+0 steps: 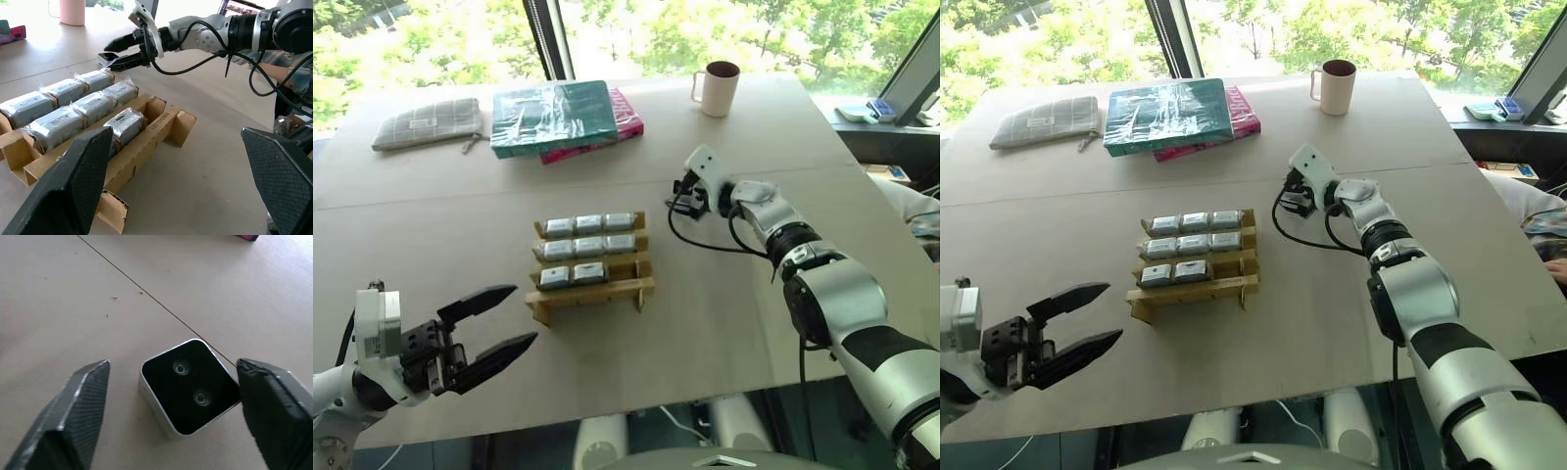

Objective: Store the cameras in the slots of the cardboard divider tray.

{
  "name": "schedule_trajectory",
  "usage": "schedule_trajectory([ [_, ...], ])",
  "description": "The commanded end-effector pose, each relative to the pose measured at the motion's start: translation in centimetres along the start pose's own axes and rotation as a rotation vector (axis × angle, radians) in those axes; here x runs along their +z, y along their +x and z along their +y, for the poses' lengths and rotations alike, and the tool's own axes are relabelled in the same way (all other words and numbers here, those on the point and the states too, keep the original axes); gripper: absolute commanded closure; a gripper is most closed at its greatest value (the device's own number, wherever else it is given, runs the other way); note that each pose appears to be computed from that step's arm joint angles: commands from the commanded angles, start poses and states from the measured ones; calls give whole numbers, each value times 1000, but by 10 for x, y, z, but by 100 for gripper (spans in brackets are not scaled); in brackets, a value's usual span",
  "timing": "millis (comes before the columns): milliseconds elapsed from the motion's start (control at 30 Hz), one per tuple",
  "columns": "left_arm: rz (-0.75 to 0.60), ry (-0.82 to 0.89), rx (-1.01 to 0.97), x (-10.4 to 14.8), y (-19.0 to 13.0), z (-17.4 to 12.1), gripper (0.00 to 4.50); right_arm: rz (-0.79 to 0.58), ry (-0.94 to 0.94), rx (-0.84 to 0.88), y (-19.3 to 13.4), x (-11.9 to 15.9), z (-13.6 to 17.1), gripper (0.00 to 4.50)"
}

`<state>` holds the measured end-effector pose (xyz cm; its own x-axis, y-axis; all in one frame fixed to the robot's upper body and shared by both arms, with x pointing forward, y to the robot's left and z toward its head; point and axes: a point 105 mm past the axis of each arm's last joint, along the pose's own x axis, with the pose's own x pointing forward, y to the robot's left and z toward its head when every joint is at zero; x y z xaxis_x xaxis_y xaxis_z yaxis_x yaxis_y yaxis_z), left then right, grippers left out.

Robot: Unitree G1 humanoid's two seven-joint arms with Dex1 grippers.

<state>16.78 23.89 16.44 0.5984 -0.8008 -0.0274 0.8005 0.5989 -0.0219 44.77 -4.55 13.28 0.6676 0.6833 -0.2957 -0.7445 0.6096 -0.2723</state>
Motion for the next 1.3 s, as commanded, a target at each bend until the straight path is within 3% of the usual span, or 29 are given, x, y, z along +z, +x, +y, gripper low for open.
schedule_trajectory([
  [33,-10,48,-6,16,5,-3,11,-20,-15,2,-1,7,-2,209],
  [100,-11,48,-1,18,6,-2,11,-9,-32,7,-2,4,-2,299],
  [400,-17,37,-14,15,12,-1,11,43,-144,120,-15,-11,0,299],
  [500,-18,35,-21,13,13,0,11,23,-151,160,-18,-9,3,226],
  [567,-18,35,-25,12,12,0,11,-15,-163,117,-18,-1,-2,129],
  [633,-18,34,-29,12,12,0,11,-48,-119,104,-19,7,-6,129],
  [667,-17,34,-32,12,12,0,11,-55,-101,103,-19,9,-7,80],
  [733,-16,33,-35,11,12,0,11,-64,-81,82,-18,11,-9,66],
  [767,-16,33,-35,11,12,1,11,-56,-71,57,-17,10,-11,14],
  [1100,-13,27,-20,8,5,-1,11,-22,12,-52,-4,3,-10,5],
  [1300,-11,25,3,6,-2,-5,11,-67,47,17,0,8,1,5],
])
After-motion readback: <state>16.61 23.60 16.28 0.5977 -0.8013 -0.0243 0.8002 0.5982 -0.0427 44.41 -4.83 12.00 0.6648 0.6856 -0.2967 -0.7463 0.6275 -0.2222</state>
